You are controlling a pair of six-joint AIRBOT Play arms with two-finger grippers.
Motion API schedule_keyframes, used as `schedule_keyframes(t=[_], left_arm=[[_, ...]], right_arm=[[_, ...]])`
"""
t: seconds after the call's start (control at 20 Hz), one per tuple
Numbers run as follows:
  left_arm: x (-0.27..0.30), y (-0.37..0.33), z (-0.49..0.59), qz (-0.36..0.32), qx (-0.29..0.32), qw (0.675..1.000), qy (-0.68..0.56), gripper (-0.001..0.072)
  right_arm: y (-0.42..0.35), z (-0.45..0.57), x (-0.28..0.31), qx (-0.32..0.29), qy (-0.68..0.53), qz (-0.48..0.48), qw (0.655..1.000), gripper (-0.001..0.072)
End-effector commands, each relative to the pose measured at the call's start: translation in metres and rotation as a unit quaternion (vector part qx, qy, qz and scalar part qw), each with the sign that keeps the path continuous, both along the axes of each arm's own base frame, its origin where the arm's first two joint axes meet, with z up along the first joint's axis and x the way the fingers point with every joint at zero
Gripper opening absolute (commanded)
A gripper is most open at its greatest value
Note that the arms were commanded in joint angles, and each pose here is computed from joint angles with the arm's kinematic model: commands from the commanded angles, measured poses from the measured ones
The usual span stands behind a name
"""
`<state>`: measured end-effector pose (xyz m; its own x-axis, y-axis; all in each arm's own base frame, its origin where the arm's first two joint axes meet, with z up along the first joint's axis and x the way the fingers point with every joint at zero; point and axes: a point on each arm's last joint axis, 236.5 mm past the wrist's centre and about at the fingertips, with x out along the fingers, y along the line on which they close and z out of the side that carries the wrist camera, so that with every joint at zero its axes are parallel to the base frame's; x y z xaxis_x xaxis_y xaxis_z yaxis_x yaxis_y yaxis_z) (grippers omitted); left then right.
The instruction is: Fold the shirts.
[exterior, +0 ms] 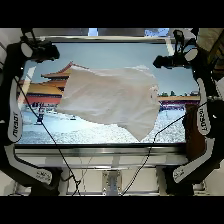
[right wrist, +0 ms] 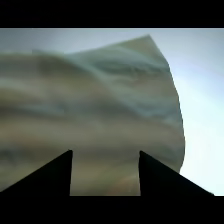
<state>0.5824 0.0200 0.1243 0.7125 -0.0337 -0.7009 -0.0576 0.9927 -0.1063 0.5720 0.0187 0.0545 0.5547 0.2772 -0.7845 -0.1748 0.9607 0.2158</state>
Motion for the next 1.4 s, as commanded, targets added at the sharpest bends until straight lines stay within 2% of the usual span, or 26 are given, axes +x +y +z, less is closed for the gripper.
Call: schedule_keyframes(t=[0.0,0.05,0.2,0.35,0.5,0.55,0.65,0.75,1.1,1.35], left_arm=[[-0.076,0.049,-0.016,-0.017,0.052,0.989,0.135,0.0540],[-0.091,0.055,-0.011,-0.018,0.043,0.990,0.135,0.0541],[-0.146,0.065,-0.032,-0.005,0.000,0.990,0.140,0.0541],[-0.210,0.042,-0.097,0.019,-0.091,0.984,0.154,0.0541],[-0.226,0.030,-0.118,0.035,-0.113,0.986,0.122,0.0541],[-0.226,0.029,-0.119,0.034,-0.115,0.985,0.122,0.0541],[-0.223,0.026,-0.116,0.036,-0.125,0.985,0.116,0.0541],[-0.219,0.019,-0.109,0.032,-0.145,0.983,0.104,0.0541],[-0.210,0.004,-0.096,0.017,-0.178,0.981,0.078,0.0541],[-0.209,0.002,-0.093,0.017,-0.185,0.980,0.075,0.0542]], right_arm=[[-0.033,-0.010,-0.084,-0.022,0.147,0.022,0.989,0.0383],[-0.039,0.000,-0.098,-0.016,0.144,0.017,0.989,0.0360],[-0.041,0.010,-0.155,0.027,0.151,-0.001,0.988,0.0360],[-0.020,-0.034,-0.227,0.094,0.177,-0.044,0.979,0.0363],[0.030,-0.081,-0.282,0.205,0.204,-0.090,0.953,0.0386],[0.045,-0.094,-0.302,0.235,0.228,-0.096,0.940,0.0459],[0.066,-0.114,-0.326,0.281,0.263,-0.109,0.917,0.0482],[0.072,-0.126,-0.334,0.296,0.267,-0.121,0.909,0.0482],[0.055,-0.141,-0.321,0.273,0.237,-0.165,0.917,0.0483],[0.047,-0.153,-0.311,0.292,0.219,-0.237,0.901,0.0480]])
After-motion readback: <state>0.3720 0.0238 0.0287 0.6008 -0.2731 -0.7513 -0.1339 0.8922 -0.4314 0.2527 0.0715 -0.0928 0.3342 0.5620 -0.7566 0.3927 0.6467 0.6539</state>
